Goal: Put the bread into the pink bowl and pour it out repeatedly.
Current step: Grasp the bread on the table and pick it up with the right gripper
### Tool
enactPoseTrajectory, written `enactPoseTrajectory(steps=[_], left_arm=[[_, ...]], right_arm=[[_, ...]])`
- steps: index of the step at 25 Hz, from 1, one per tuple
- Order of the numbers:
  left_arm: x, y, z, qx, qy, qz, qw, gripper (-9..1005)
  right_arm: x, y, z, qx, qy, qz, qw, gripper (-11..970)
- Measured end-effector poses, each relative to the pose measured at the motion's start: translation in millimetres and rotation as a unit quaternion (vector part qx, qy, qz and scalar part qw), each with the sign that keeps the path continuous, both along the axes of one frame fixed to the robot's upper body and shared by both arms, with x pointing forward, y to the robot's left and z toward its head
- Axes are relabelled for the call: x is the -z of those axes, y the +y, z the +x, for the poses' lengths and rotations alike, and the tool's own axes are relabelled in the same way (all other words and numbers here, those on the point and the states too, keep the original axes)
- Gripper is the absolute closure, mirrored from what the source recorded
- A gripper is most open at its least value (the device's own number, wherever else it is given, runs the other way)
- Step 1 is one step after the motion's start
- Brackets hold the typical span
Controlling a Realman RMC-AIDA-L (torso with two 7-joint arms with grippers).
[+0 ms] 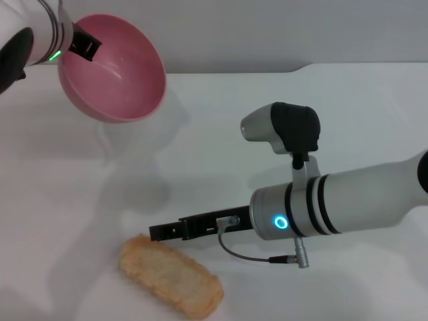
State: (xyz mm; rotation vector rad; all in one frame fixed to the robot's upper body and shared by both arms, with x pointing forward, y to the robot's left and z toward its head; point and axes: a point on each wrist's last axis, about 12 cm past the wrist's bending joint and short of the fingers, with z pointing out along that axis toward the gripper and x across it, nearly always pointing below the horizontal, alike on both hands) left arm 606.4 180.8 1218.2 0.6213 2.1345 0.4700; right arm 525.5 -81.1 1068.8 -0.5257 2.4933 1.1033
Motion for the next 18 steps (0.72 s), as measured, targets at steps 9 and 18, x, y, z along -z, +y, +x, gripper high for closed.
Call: enactPoseTrajectory(steps=[9, 18], left_arm=[[-4.6, 4.3, -1.4, -0.003, -0.001, 0.007, 1.0, 947], [-6.1, 3.7, -0.4, 0.004, -0.001, 0.018, 1.0, 948]], right_arm=[[-8.4, 7.6, -0.3, -0.003, 0.001, 0.046, 0.999, 269], [-3.9, 0.3, 6.0, 0.016, 0.003, 0.042, 0.999, 275]])
